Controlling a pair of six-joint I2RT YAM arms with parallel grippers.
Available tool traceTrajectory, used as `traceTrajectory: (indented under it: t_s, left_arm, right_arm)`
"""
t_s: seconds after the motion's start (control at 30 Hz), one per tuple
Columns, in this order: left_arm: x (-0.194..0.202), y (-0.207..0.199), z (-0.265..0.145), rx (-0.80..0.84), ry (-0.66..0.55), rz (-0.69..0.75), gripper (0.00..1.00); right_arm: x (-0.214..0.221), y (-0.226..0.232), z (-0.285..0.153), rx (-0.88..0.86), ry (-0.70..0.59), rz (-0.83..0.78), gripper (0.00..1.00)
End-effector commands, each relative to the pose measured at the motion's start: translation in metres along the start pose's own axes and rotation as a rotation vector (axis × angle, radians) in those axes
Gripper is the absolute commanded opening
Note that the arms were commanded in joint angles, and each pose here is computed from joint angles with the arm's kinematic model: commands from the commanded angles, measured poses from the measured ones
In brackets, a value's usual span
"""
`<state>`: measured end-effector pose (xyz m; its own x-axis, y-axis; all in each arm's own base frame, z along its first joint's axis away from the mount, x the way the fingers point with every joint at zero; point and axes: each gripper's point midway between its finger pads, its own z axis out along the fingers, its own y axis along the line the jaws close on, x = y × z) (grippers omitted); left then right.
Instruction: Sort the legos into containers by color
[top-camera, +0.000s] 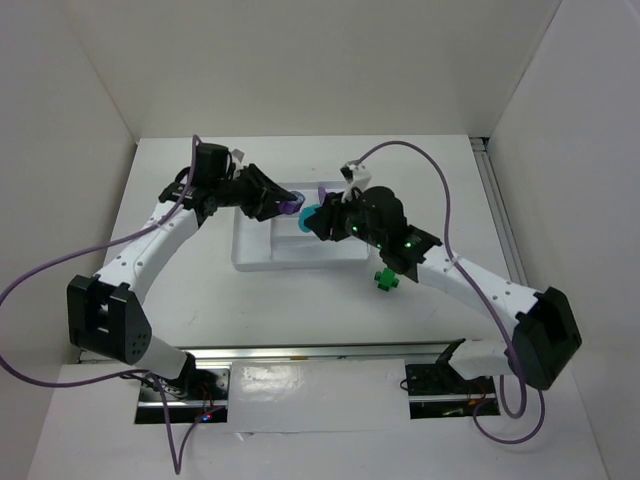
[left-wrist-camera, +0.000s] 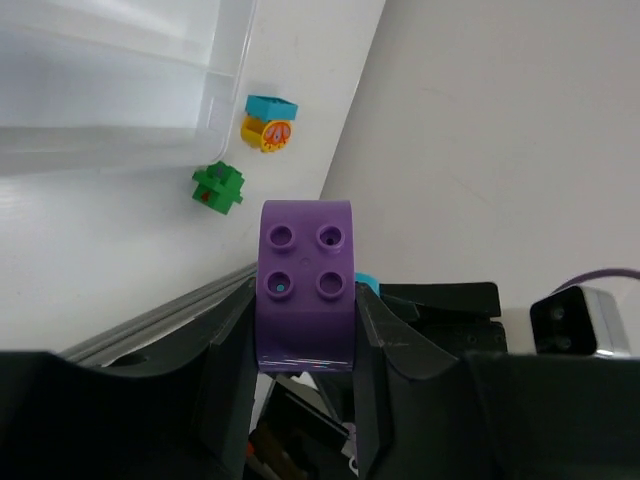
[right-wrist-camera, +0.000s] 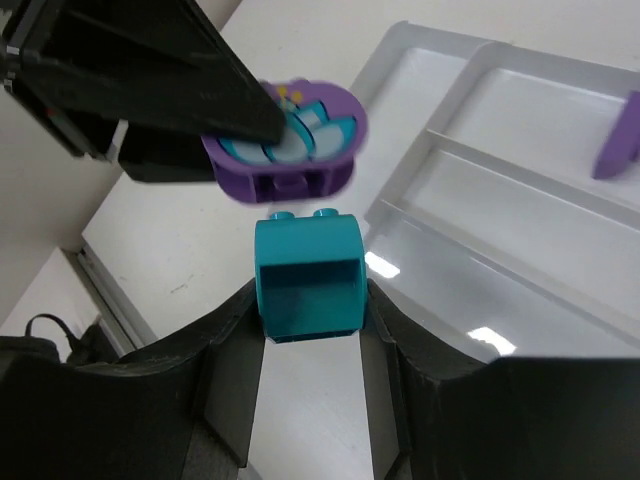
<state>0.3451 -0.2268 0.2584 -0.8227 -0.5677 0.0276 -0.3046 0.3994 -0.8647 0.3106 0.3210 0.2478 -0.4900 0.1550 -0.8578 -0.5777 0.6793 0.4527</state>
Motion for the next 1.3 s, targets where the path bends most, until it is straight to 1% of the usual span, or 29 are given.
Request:
traceTrajectory:
  t_s: [0.0, 0.03, 0.07, 0.13, 0.17, 0.2, 0.23, 0.27, 0.3, 0.33, 0.37, 0.4, 0.43, 0.47, 0.57, 0.6, 0.7, 0.73, 0.8, 0.83, 0.9, 0.93, 0.97, 1.03, 1.1, 1.13, 1.2, 1.23, 1.27]
  left_arm:
    - [-0.023, -0.005, 0.003, 0.028, -0.053, 0.021, 0.0]
    - [-0.026, -0.008, 0.006, 0.036, -0.056, 0.038, 0.0]
    - [-0.031, 0.003, 0.016, 0.005, -0.055, 0.017, 0.0]
    - [-0.044, -0.001, 0.024, 0.0, -0.076, 0.048, 0.0]
    - [-0.053, 0.004, 0.029, -0.035, -0.104, 0.046, 0.0]
    - [-0.064, 0.021, 0.046, -0.092, -0.104, 0.027, 0.0]
    - [-0.076, 0.008, 0.049, -0.092, -0.128, 0.052, 0.0]
    - [-0.09, 0.014, 0.055, -0.138, -0.161, 0.072, 0.0]
    - [-0.094, 0.042, 0.076, -0.239, -0.134, 0.036, 0.0]
    - [-0.101, 0.027, 0.081, -0.235, -0.155, 0.066, 0.0]
    - [-0.108, 0.031, 0.088, -0.255, -0.164, 0.061, 0.0]
    - [-0.113, 0.033, 0.095, -0.255, -0.164, 0.06, 0.0]
    - [-0.116, 0.028, 0.105, -0.234, -0.175, 0.083, 0.0]
    - [-0.12, 0.032, 0.117, -0.247, -0.174, 0.085, 0.0]
    - [-0.134, 0.033, 0.134, -0.244, -0.186, 0.09, 0.0]
    - [-0.136, 0.047, 0.148, -0.266, -0.164, 0.084, 0.0]
    - [-0.141, 0.056, 0.17, -0.25, -0.117, 0.116, 0.02]
    - [-0.141, 0.062, 0.173, -0.26, -0.111, 0.119, 0.07]
    - [-0.145, 0.055, 0.175, -0.24, -0.122, 0.132, 0.26]
    - [-0.146, 0.063, 0.179, -0.251, -0.114, 0.137, 0.43]
    - [-0.143, 0.065, 0.18, -0.253, -0.101, 0.132, 0.6]
    - [-0.142, 0.066, 0.178, -0.255, -0.099, 0.14, 0.84]
    - [-0.142, 0.067, 0.176, -0.262, -0.109, 0.141, 0.9]
    - [-0.138, 0.063, 0.165, -0.265, -0.119, 0.153, 0.97]
    - [-0.136, 0.053, 0.16, -0.254, -0.143, 0.186, 1.0]
    - [-0.135, 0.039, 0.15, -0.231, -0.155, 0.214, 1.0]
    - [-0.133, 0.027, 0.14, -0.216, -0.163, 0.234, 1.0]
    - [-0.125, 0.012, 0.13, -0.196, -0.164, 0.279, 1.0]
    - [-0.124, 0.006, 0.121, -0.2, -0.179, 0.294, 1.0]
  right_arm:
    - [-0.011, -0.024, -0.034, 0.097, -0.056, -0.021, 0.0]
    - [-0.004, -0.026, -0.043, 0.109, -0.03, -0.019, 0.0]
    - [-0.005, -0.029, -0.048, 0.12, -0.028, -0.016, 0.0]
    - [0.006, -0.043, -0.061, 0.2, 0.008, -0.021, 0.0]
    - [0.008, -0.049, -0.065, 0.231, 0.018, -0.021, 0.0]
    - [0.008, -0.057, -0.07, 0.28, 0.014, -0.023, 0.0]
    - [0.008, -0.064, -0.08, 0.322, 0.019, -0.021, 0.0]
    - [0.012, -0.071, -0.085, 0.357, 0.026, -0.023, 0.0]
    - [0.011, -0.08, -0.091, 0.41, 0.018, -0.028, 0.0]
    - [0.011, -0.083, -0.095, 0.433, 0.016, -0.03, 0.0]
    - [0.016, -0.093, -0.101, 0.477, 0.036, -0.029, 0.0]
    - [0.009, -0.095, -0.105, 0.502, 0.019, -0.033, 0.0]
    - [0.011, -0.097, -0.107, 0.517, 0.025, -0.035, 0.0]
    - [0.009, -0.101, -0.111, 0.539, 0.029, -0.033, 0.0]
    - [0.004, -0.099, -0.118, 0.552, 0.03, -0.035, 0.0]
    - [0.001, -0.1, -0.119, 0.561, 0.026, -0.036, 0.0]
    - [0.0, -0.104, -0.123, 0.583, 0.031, -0.044, 0.0]
    - [0.0, -0.104, -0.123, 0.583, 0.031, -0.044, 0.0]
    - [0.004, -0.107, -0.122, 0.592, 0.051, -0.045, 0.0]
    - [0.001, -0.105, -0.122, 0.588, 0.042, -0.045, 0.0]
    - [0.002, -0.109, -0.122, 0.6, 0.048, -0.042, 0.0]
    - [0.001, -0.107, -0.12, 0.586, 0.043, -0.04, 0.0]
    - [-0.001, -0.107, -0.117, 0.584, 0.038, -0.039, 0.0]
    - [0.001, -0.107, -0.111, 0.573, 0.036, -0.038, 0.0]
    - [0.003, -0.102, -0.103, 0.533, 0.045, -0.032, 0.0]
    - [0.005, -0.102, -0.095, 0.521, 0.052, -0.03, 0.0]
    - [0.012, -0.101, -0.083, 0.495, 0.088, -0.025, 0.0]
    - [0.015, -0.103, -0.067, 0.491, 0.118, -0.034, 0.0]
    - [0.016, -0.105, -0.06, 0.496, 0.132, -0.034, 0.0]
